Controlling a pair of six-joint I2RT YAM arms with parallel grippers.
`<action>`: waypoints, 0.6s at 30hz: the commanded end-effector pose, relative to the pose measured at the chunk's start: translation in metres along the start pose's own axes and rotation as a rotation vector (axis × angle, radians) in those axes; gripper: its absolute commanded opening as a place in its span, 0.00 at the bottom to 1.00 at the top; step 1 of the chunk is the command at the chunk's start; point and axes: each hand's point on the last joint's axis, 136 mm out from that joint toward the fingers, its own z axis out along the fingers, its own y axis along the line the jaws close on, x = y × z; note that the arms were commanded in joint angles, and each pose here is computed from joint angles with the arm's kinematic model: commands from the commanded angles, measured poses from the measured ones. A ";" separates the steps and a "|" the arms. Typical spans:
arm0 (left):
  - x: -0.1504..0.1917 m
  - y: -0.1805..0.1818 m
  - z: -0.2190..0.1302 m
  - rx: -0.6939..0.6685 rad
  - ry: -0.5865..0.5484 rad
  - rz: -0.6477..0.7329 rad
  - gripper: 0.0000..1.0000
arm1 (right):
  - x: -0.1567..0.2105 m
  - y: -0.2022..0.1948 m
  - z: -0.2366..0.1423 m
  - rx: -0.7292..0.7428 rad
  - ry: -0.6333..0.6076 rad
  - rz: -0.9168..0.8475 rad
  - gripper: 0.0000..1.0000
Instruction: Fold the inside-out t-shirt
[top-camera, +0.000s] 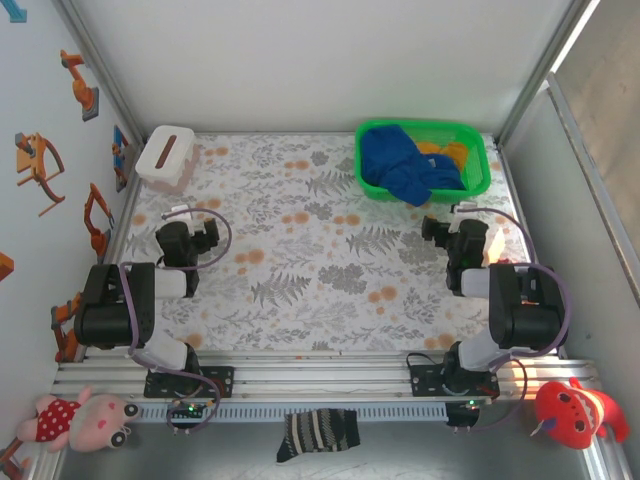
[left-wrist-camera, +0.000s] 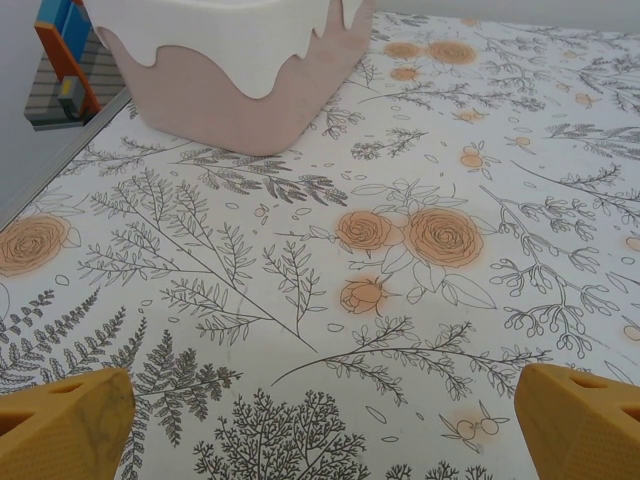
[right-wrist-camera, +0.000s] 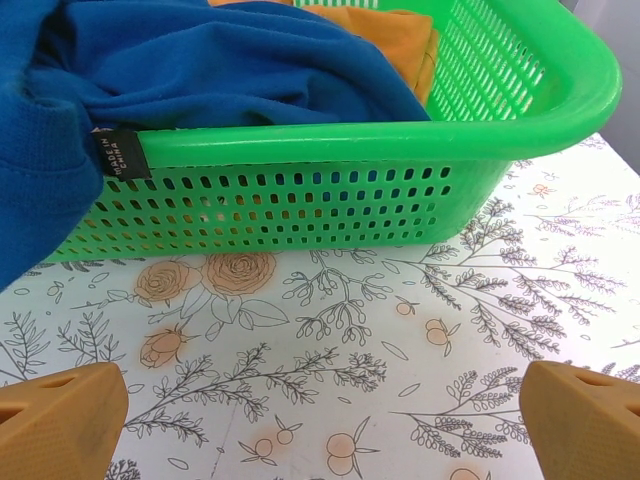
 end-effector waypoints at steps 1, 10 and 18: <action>-0.014 -0.003 -0.001 0.019 -0.031 0.009 0.97 | -0.007 -0.012 -0.005 0.058 -0.008 0.025 0.94; -0.096 -0.005 -0.043 -0.061 0.168 -0.079 0.97 | -0.146 -0.047 -0.083 0.328 0.124 0.371 0.99; -0.127 -0.076 -0.087 0.102 0.195 -0.092 0.97 | -0.202 0.044 -0.002 -0.151 0.338 0.390 0.70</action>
